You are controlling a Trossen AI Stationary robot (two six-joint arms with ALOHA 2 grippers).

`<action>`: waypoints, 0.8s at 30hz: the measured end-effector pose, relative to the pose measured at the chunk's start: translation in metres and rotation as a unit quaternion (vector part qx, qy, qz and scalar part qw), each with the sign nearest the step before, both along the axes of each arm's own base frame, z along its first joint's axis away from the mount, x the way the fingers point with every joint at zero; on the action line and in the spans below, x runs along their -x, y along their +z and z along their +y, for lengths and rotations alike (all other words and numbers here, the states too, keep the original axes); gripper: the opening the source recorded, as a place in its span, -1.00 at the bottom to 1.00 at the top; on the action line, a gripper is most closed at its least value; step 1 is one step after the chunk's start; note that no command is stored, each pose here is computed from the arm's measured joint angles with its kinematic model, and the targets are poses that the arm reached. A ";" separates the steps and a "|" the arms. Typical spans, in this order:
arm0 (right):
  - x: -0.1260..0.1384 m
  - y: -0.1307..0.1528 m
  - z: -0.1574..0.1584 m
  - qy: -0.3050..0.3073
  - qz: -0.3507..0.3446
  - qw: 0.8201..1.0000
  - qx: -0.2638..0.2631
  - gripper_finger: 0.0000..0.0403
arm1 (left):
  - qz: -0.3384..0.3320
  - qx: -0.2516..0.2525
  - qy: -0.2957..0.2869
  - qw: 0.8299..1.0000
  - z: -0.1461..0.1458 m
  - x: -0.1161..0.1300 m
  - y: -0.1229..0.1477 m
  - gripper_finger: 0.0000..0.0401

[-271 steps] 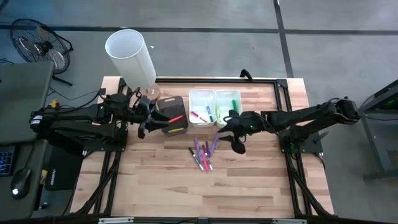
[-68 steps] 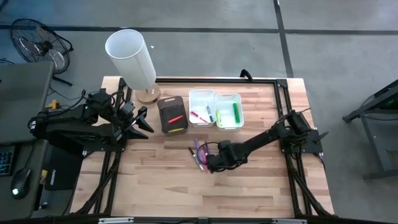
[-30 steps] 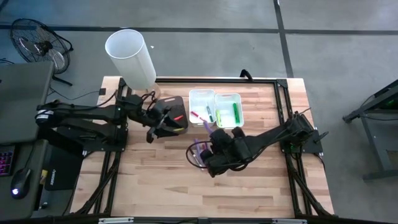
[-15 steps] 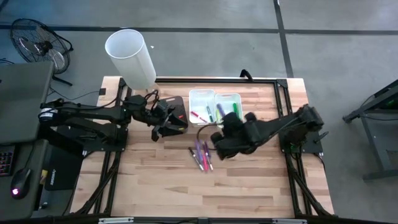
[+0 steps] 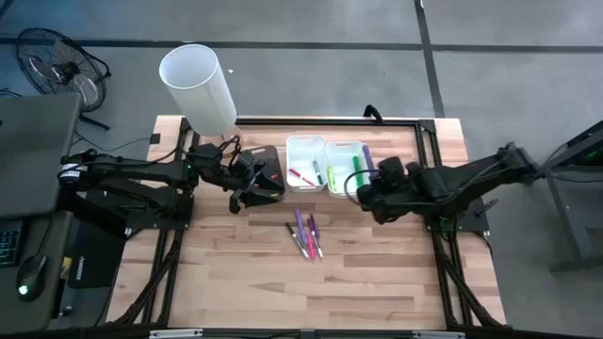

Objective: Pick & Place Markers
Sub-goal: Put the right purple highlighter pen into the right white bin

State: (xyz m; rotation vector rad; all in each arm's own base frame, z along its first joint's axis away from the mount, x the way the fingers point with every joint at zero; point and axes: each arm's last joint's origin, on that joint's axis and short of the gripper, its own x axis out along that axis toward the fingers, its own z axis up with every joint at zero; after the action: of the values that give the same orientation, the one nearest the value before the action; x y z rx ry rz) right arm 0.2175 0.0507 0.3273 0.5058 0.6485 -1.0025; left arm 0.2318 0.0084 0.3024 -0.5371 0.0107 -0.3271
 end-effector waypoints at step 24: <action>-0.005 -0.085 -0.065 0.045 -0.194 0.977 -0.071 -0.62 | 0.014 0.010 -0.002 1.000 0.000 -0.003 -0.004 0.19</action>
State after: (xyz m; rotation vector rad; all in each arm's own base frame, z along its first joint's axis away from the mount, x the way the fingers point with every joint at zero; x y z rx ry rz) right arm 0.2226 -0.0147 0.2424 0.7694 0.3890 -0.7462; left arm 0.2351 0.0086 0.2983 -0.5621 0.0349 -0.3232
